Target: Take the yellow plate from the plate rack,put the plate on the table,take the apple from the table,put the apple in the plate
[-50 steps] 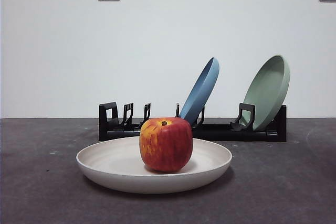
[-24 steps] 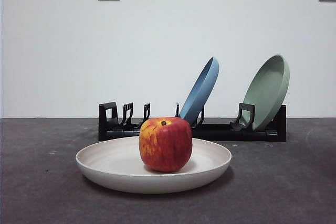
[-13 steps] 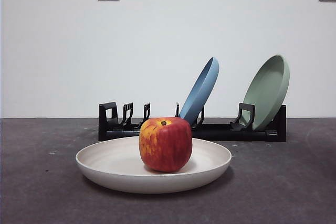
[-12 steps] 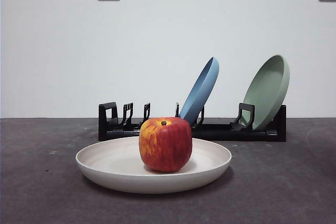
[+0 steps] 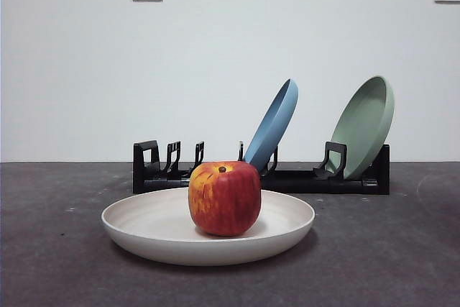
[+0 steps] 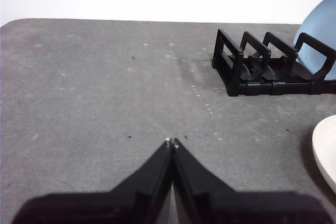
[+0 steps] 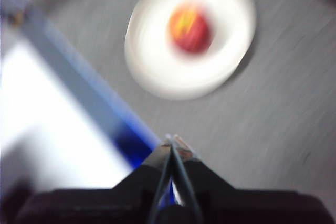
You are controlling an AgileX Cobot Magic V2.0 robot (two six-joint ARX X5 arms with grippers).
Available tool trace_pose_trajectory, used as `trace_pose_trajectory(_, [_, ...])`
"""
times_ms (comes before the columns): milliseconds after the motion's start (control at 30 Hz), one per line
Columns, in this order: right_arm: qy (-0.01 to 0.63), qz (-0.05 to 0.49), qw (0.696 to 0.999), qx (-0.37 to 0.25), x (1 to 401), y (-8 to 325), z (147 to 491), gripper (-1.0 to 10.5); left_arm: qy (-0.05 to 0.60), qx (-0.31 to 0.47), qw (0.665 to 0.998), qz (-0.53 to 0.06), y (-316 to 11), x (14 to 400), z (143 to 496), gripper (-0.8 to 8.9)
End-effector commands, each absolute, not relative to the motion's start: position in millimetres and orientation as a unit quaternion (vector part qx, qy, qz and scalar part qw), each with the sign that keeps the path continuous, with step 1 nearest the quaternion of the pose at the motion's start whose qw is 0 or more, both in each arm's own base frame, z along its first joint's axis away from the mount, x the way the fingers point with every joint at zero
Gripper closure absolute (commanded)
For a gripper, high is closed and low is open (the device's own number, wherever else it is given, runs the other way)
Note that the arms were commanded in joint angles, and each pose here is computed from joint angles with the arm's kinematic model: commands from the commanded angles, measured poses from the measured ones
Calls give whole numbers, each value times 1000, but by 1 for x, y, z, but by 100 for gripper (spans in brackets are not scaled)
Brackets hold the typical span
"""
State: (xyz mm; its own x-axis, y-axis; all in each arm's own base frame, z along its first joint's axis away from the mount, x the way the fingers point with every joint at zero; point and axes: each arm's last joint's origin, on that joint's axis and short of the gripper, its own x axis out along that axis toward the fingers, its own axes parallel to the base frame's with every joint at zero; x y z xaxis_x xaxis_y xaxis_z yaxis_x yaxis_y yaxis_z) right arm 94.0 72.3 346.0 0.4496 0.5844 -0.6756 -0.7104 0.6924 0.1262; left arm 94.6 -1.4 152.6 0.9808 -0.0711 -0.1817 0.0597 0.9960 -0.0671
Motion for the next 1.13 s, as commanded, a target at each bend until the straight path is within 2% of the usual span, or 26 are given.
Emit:
trace_pose_trajectory(33, [274, 384, 881, -46, 99, 61, 350, 946, 97, -33, 994, -31, -1, 95, 148, 816])
trace_pose_trajectory(167, [193, 340, 921, -11, 98, 40, 337, 946, 97, -33, 994, -31, -1, 95, 148, 816])
trace_pose_trajectory(300, [138, 280, 950, -6, 96, 26, 301, 946, 97, -33, 994, -31, -1, 95, 148, 816])
trace_pose_trajectory(467, [81, 217, 973, -10, 93, 18, 248, 946, 97, -33, 994, -31, -1, 95, 148, 816])
trace_pose_trajectory(667, [76, 145, 986, 24, 93, 13, 197, 946, 97, -33, 994, -31, -1, 95, 148, 816])
trace_pose_trajectory(933, [101, 146, 983, 39, 93, 13, 157, 946, 97, -33, 994, -31, -1, 95, 148, 816])
trace_pose_trajectory(1133, [101, 145, 983, 40, 93, 13, 151, 946, 97, -33, 994, -31, -1, 95, 148, 816])
